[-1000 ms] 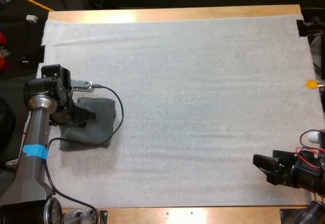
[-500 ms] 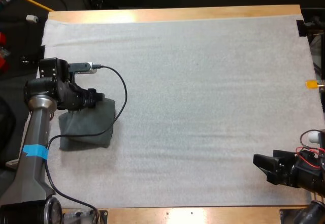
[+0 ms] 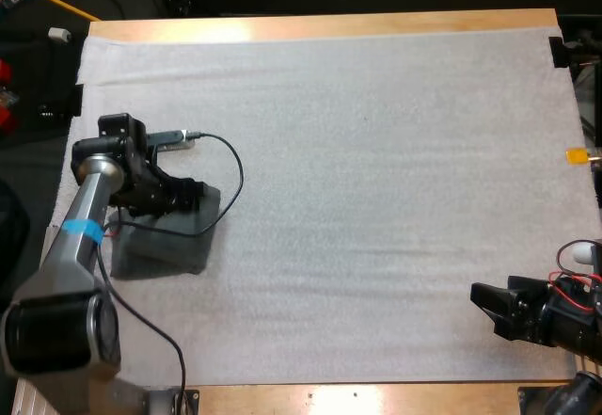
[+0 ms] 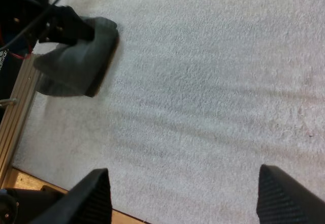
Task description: Pick towel from pile, fold and stack
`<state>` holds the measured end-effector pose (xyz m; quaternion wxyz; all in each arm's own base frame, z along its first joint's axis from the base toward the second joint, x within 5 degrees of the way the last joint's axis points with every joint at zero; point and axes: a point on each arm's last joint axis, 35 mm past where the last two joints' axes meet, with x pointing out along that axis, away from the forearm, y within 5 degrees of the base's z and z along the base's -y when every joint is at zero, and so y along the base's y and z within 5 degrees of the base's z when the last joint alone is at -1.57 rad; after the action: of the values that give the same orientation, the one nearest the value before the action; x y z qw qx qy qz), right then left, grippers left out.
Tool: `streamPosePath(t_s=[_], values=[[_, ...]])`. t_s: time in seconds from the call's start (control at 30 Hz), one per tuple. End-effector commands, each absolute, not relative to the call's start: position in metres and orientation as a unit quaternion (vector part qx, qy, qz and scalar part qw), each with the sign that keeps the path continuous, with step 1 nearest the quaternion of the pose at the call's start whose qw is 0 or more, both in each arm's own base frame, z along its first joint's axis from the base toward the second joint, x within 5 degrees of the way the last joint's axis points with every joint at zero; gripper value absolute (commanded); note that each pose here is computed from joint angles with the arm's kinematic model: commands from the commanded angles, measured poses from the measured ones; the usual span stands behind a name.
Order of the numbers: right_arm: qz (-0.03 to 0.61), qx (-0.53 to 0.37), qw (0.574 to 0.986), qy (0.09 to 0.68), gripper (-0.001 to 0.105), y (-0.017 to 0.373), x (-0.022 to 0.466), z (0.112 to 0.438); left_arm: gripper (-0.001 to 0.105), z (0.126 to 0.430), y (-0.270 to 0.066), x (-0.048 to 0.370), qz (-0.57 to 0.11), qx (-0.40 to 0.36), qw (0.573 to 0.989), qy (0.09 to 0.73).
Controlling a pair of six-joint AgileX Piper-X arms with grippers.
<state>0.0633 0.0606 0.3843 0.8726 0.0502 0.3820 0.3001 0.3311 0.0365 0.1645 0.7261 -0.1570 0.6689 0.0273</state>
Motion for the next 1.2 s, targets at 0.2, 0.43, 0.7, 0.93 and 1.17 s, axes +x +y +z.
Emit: streamPosePath(t_s=[0.2,0.43,0.7,0.93,1.17], values=[[0.303,0.047,0.875,0.374,0.059,0.060,0.063,0.386,0.064,0.154,0.036,0.329,0.032,-0.162,0.700,0.695],[0.303,0.047,0.875,0.374,0.059,0.060,0.063,0.386,0.064,0.190,0.035,0.324,0.030,-0.156,0.736,0.657],[0.307,0.048,0.873,0.375,0.059,0.060,0.063,0.386,0.064,0.255,0.033,0.295,0.039,-0.131,0.787,0.602],[0.310,0.049,0.872,0.376,0.059,0.061,0.063,0.386,0.064,0.298,0.029,0.259,0.039,-0.125,0.809,0.573],[0.364,0.070,0.852,0.370,0.059,0.065,0.062,0.390,0.064,0.276,0.027,0.246,0.040,-0.125,0.792,0.596]])
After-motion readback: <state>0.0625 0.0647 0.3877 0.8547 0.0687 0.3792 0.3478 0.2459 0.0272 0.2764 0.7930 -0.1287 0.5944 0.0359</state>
